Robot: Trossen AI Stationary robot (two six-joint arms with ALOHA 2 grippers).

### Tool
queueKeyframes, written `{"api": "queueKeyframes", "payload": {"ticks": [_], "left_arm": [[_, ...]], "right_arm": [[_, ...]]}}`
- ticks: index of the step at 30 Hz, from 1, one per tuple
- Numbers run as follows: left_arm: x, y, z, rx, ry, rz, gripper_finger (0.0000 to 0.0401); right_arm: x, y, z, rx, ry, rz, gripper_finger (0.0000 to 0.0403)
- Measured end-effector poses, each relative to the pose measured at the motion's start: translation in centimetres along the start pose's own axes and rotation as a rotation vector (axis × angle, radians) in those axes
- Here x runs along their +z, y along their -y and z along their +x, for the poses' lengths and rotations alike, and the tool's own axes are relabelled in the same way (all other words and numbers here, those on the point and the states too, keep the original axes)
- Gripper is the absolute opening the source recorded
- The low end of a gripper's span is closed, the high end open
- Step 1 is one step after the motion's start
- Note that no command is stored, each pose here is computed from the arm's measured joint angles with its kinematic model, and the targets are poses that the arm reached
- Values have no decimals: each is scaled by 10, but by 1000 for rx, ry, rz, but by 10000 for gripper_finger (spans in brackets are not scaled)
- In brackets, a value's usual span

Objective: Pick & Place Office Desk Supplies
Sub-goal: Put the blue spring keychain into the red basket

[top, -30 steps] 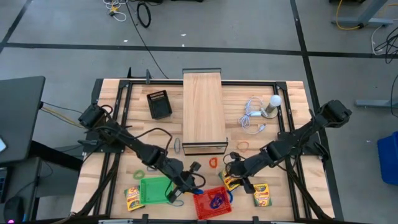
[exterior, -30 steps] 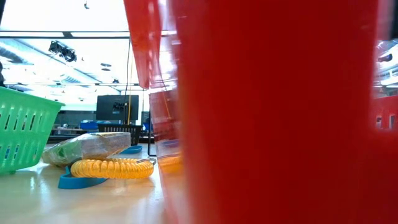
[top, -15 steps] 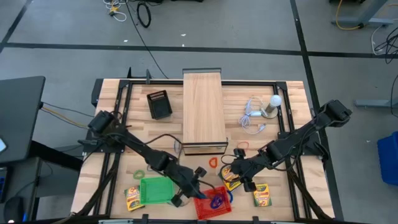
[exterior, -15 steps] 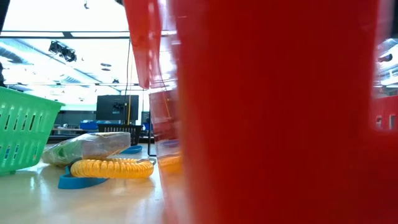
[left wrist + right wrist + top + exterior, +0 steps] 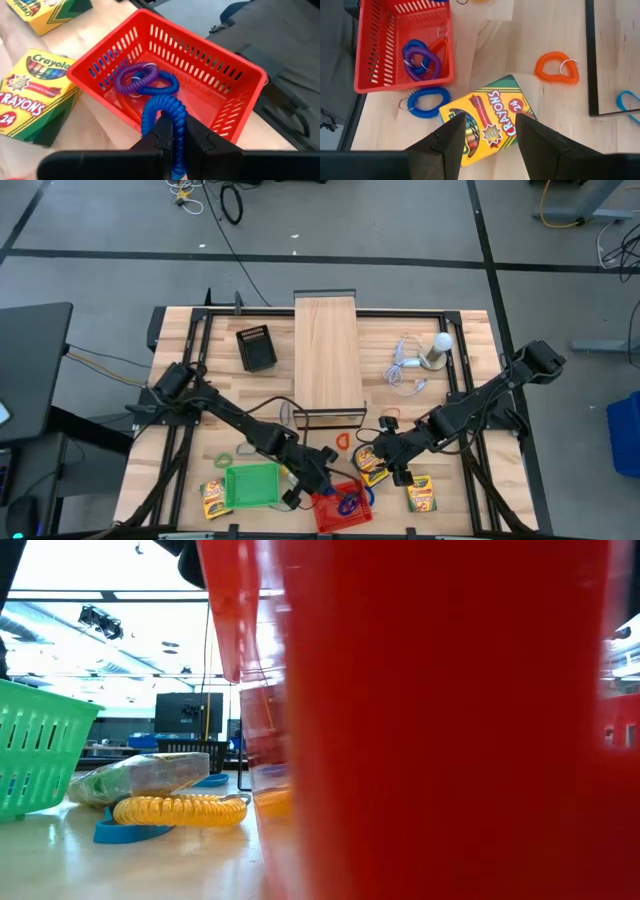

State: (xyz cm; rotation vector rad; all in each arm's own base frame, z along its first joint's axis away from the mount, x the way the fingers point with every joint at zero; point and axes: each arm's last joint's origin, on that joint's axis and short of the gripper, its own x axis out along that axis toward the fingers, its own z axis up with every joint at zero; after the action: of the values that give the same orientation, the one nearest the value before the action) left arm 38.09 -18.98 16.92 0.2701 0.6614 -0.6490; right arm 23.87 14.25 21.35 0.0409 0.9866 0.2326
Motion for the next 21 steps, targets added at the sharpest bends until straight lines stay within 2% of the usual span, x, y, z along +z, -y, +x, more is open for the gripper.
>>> {"api": "queueKeyframes", "payload": {"ticks": [2,10,21], "left_arm": [[0,0,0,4,0,-7,24],[0,-1,0,29,-5,-13,103],[1,-2,0,53,0,-11,158]], "right_arm": [[0,0,0,1,1,0,178],[0,0,0,1,2,-2,178],[0,0,0,-6,6,-2,178]]}}
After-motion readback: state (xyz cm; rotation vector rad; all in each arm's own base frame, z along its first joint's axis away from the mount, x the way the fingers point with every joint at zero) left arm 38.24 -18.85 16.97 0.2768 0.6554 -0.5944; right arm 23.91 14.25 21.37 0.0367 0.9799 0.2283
